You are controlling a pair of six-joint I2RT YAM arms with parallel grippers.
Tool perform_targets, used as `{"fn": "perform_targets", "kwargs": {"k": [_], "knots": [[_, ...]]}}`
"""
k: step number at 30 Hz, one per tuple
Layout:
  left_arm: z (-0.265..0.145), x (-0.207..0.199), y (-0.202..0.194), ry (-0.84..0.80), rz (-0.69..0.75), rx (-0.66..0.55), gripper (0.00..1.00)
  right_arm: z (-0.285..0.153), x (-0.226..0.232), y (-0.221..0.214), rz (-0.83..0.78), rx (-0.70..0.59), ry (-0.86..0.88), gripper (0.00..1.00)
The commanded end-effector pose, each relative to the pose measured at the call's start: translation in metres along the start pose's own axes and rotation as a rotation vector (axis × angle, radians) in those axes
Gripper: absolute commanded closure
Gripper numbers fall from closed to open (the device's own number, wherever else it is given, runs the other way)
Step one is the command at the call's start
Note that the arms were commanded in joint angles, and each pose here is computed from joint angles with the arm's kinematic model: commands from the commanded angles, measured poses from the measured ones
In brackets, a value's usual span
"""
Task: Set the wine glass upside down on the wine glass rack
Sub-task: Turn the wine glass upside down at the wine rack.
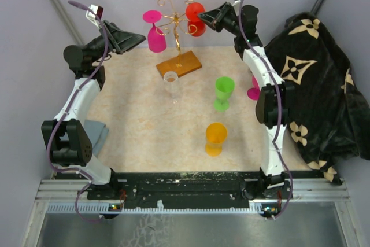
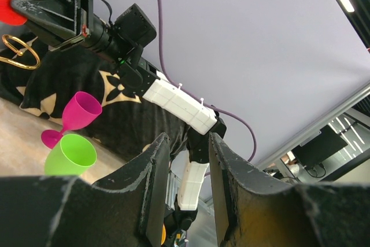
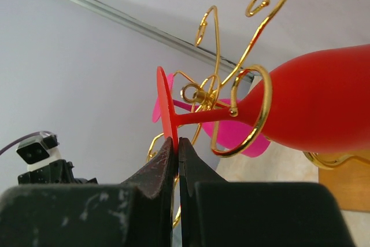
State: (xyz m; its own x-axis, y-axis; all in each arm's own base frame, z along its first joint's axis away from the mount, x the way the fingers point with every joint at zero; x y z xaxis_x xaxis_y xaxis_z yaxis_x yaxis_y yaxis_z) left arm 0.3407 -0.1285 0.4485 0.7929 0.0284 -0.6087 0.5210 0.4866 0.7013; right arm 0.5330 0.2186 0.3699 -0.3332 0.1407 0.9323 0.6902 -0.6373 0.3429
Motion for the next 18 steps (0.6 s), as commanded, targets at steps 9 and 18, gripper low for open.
{"fn": "perform_targets", "kwargs": {"k": [9, 18], "knots": [[0.002, -0.004, -0.004, -0.027, 0.036, 0.010, 0.60, -0.028, 0.068, 0.020, -0.121, -0.082, 0.096, 1.00], [0.002, -0.004, -0.003, -0.028, 0.034, 0.011, 0.60, -0.034, 0.057, 0.024, -0.117, -0.093, 0.067, 1.00]]}}
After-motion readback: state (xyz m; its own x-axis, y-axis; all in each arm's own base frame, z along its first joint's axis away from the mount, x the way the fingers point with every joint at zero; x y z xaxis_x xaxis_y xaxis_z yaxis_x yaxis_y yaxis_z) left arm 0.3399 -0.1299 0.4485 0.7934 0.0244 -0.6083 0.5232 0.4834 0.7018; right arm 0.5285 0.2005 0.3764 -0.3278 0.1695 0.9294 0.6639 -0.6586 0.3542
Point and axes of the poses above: each gripper's point midway between its finger pads, its own z axis out along the fingers, its own x axis along the line the jaws close on, y = z × x, the point moved 6 cm from there along -z, back along the fingers, and after that the axes turned 7 degrees about z, right-handed, at the moved point
